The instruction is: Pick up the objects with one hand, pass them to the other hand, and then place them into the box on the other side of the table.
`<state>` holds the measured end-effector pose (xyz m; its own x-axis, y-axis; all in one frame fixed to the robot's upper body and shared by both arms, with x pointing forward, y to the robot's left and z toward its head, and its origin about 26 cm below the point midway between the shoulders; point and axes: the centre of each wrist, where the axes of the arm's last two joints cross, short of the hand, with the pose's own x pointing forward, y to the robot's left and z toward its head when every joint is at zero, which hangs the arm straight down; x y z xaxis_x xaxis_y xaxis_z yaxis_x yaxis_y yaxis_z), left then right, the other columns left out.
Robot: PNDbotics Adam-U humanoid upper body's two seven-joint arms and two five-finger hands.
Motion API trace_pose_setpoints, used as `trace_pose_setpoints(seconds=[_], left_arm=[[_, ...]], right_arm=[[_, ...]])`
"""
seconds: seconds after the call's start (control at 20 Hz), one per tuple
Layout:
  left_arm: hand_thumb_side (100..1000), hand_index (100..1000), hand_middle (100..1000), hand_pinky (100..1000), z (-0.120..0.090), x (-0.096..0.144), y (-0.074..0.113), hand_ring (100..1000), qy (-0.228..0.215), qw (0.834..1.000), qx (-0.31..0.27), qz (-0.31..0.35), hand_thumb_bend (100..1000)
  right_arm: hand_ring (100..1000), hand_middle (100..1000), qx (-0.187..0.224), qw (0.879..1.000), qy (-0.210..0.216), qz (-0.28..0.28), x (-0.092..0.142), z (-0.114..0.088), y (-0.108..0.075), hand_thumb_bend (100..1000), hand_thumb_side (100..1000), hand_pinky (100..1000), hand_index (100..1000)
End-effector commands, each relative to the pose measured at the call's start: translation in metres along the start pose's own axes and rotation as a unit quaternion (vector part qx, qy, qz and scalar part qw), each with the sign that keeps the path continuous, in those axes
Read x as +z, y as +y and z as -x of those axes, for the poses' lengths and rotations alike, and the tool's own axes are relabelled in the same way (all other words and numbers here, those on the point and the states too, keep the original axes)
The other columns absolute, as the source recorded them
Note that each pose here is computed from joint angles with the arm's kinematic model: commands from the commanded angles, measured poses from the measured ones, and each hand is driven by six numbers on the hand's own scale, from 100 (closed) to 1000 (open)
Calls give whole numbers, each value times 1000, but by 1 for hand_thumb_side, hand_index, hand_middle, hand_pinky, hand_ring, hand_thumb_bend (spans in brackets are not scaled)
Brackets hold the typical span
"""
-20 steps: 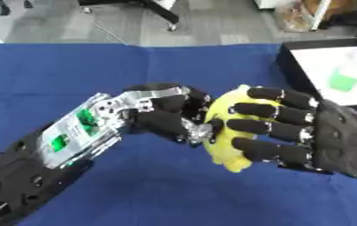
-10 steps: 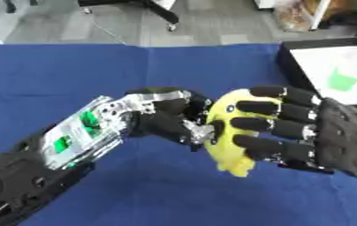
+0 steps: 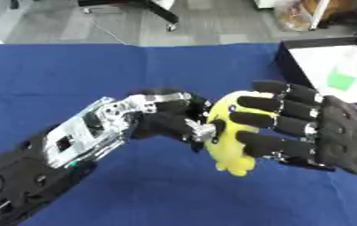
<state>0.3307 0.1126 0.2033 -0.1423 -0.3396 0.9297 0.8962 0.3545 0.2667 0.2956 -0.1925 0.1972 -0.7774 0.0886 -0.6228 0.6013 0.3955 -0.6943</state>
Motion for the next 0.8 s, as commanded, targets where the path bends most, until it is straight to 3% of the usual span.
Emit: trace_pose_setpoints(seconds=[0.05, 0.8], left_arm=[[244, 477, 337, 519, -13, 6, 2, 428, -10, 1000, -24, -11, 100], [248, 467, 335, 505, -16, 29, 19, 417, -25, 997, -36, -67, 100]], right_arm=[[852, 891, 8, 1000, -23, 4, -3, 4, -8, 226, 100, 871, 999], [862, 950, -21, 999, -47, -13, 0, 2, -8, 216, 100, 865, 1000]])
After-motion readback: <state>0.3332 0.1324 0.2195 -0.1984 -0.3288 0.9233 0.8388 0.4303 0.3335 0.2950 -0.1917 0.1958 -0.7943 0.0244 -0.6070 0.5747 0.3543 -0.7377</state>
